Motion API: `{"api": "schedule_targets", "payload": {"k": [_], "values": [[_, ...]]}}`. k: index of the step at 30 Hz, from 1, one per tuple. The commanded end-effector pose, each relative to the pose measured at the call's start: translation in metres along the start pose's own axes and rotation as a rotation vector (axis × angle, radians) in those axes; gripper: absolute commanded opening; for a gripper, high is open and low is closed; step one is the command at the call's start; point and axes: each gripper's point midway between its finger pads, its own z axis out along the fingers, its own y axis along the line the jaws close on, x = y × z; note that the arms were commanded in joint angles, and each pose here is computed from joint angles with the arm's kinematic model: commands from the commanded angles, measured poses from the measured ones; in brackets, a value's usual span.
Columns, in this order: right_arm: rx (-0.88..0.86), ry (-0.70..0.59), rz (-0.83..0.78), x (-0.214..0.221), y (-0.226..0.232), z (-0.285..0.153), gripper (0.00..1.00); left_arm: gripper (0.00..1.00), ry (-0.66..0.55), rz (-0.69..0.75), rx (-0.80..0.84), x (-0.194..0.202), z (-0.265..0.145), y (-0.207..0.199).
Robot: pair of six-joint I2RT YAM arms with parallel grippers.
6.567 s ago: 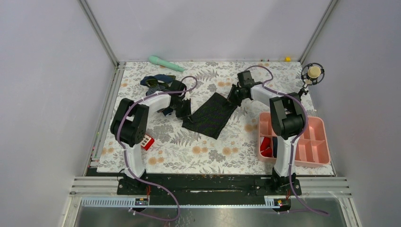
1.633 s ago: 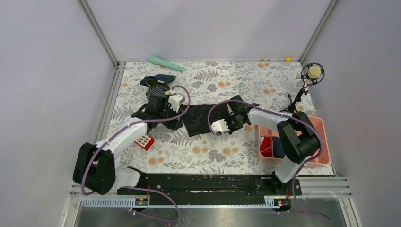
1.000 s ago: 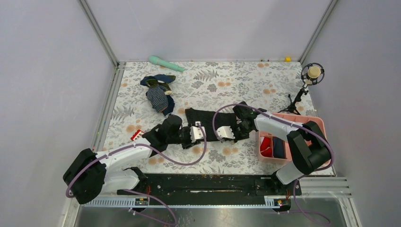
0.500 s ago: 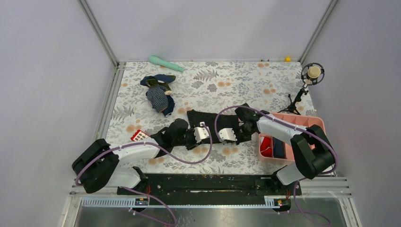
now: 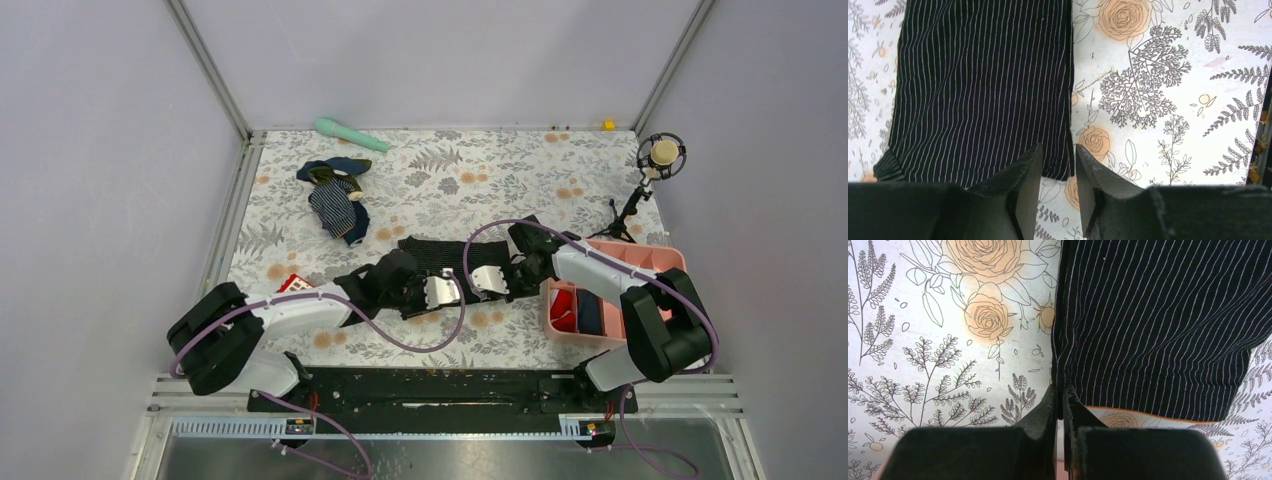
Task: Roll the underwear
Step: Fold the underwear at the center of the board.
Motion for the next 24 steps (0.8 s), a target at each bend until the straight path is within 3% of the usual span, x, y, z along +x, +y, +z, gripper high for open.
{"api": "schedule_targets", "payload": {"k": [1,6,12,15,24], "values": [[0.000,-0.019,0.009,-0.003,0.002,-0.004,0.00,0.30,-0.004,0.067,0.074,-0.015,0.009,-0.006],[0.003,-0.025,0.011,-0.004,0.002,-0.005,0.00,0.25,0.036,0.058,0.052,-0.008,0.015,-0.005],[0.001,-0.021,0.012,-0.003,0.003,-0.004,0.00,0.27,0.106,0.001,-0.003,-0.018,0.007,0.008],[-0.003,-0.024,0.015,-0.003,0.003,-0.003,0.00,0.28,0.178,0.037,0.005,-0.006,0.000,0.009],[0.006,-0.031,0.027,-0.007,-0.006,-0.005,0.00,0.30,0.236,0.132,0.078,0.002,0.010,0.005]]}}
